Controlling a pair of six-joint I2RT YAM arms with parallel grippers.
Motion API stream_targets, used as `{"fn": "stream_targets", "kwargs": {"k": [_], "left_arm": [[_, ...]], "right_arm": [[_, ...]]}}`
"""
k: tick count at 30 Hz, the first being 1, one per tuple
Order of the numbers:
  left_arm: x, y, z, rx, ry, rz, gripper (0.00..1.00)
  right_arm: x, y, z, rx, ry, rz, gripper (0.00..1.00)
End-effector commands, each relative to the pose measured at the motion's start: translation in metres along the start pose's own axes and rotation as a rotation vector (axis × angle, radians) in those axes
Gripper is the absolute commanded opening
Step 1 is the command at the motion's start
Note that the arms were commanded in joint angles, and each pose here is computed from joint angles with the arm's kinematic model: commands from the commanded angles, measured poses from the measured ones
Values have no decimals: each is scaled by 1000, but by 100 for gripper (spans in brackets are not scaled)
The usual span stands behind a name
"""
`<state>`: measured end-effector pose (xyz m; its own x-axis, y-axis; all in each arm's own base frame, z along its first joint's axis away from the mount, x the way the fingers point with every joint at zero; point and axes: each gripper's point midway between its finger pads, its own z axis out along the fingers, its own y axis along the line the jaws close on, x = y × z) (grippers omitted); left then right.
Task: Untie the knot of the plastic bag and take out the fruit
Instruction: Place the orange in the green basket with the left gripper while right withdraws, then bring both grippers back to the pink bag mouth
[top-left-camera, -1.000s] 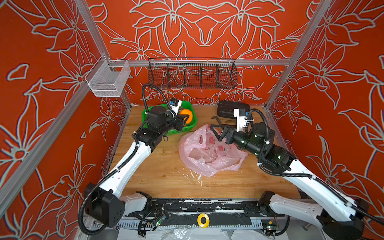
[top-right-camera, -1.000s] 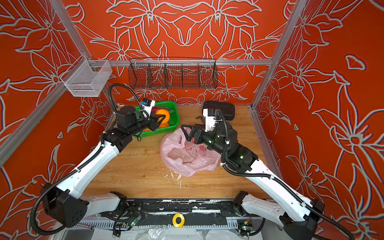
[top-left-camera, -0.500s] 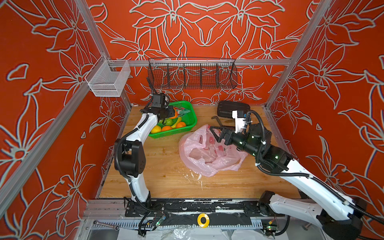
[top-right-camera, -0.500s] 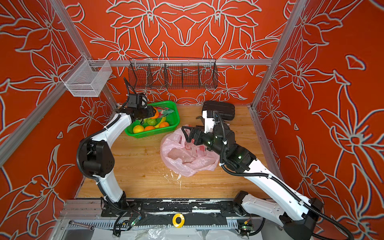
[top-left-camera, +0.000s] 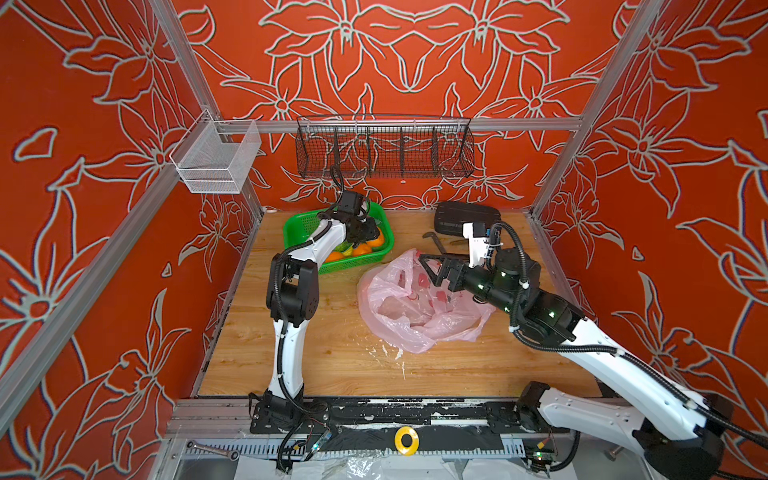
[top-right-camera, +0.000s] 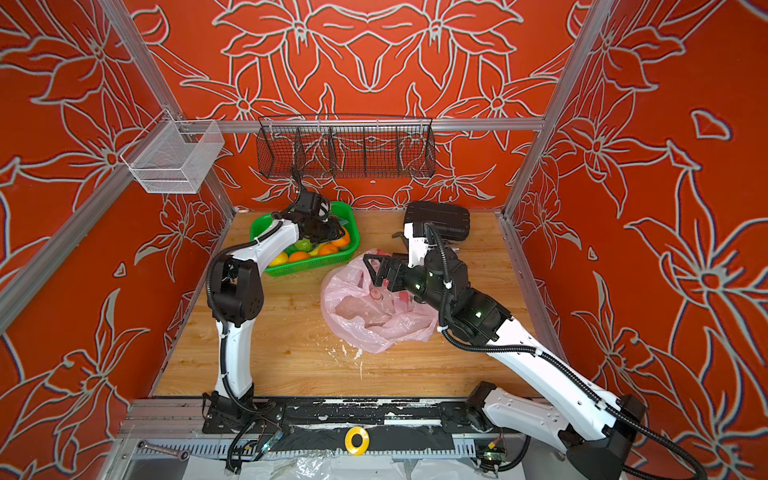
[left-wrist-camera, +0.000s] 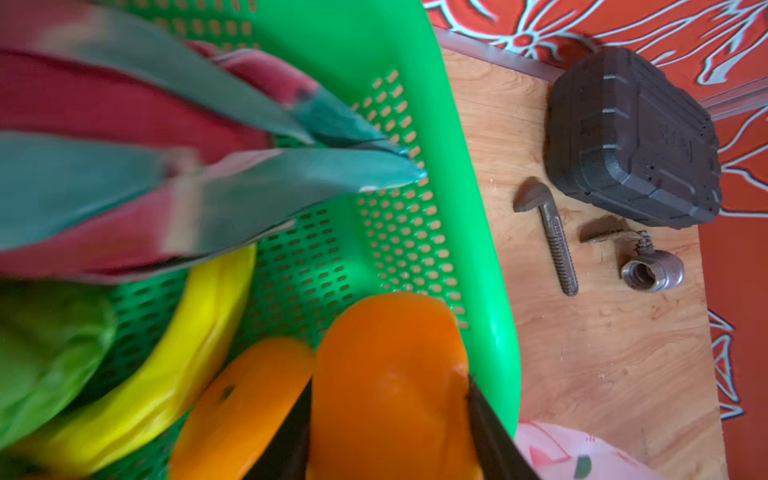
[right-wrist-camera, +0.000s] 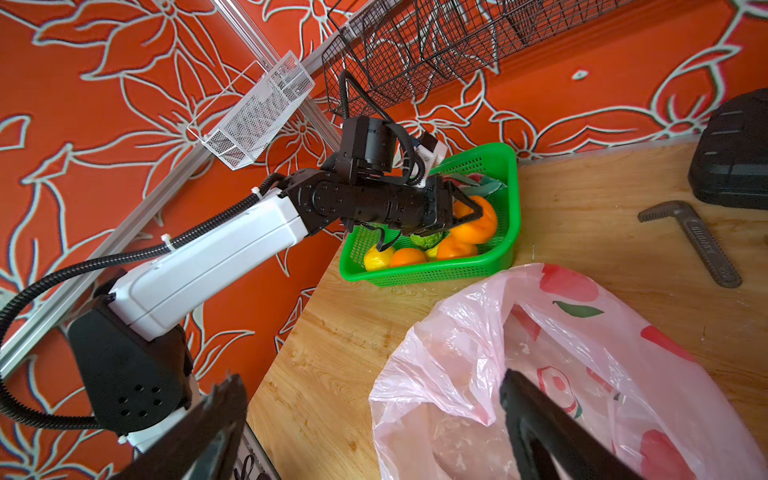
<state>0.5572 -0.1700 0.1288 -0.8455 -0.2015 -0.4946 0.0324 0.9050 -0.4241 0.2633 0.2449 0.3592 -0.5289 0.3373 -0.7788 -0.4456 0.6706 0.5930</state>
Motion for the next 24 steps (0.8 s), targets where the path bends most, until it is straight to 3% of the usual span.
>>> {"fn": "stream_targets", "kwargs": {"k": [1, 4, 9, 11, 16, 20, 24], "left_arm": [[7, 17, 17, -55, 56, 12, 36], [10, 22, 22, -75, 72, 17, 44], [10, 20, 10, -74, 62, 31, 73], [9, 17, 0, -77, 45, 39, 81], [2, 2, -42, -56, -22, 49, 82], [4, -30, -100, 44, -104, 46, 82], [27, -71, -158, 148, -173, 98, 82]], "right_arm": [[1, -6, 1, 21, -3, -3, 97], [1, -6, 0, 24, -3, -5, 97], [2, -8, 1, 31, 0, -4, 97], [2, -8, 1, 34, 4, -4, 97], [6, -11, 0, 40, 17, -5, 97], [22, -20, 2, 60, 68, -12, 93], [51, -25, 11, 41, 165, 5, 85]]}}
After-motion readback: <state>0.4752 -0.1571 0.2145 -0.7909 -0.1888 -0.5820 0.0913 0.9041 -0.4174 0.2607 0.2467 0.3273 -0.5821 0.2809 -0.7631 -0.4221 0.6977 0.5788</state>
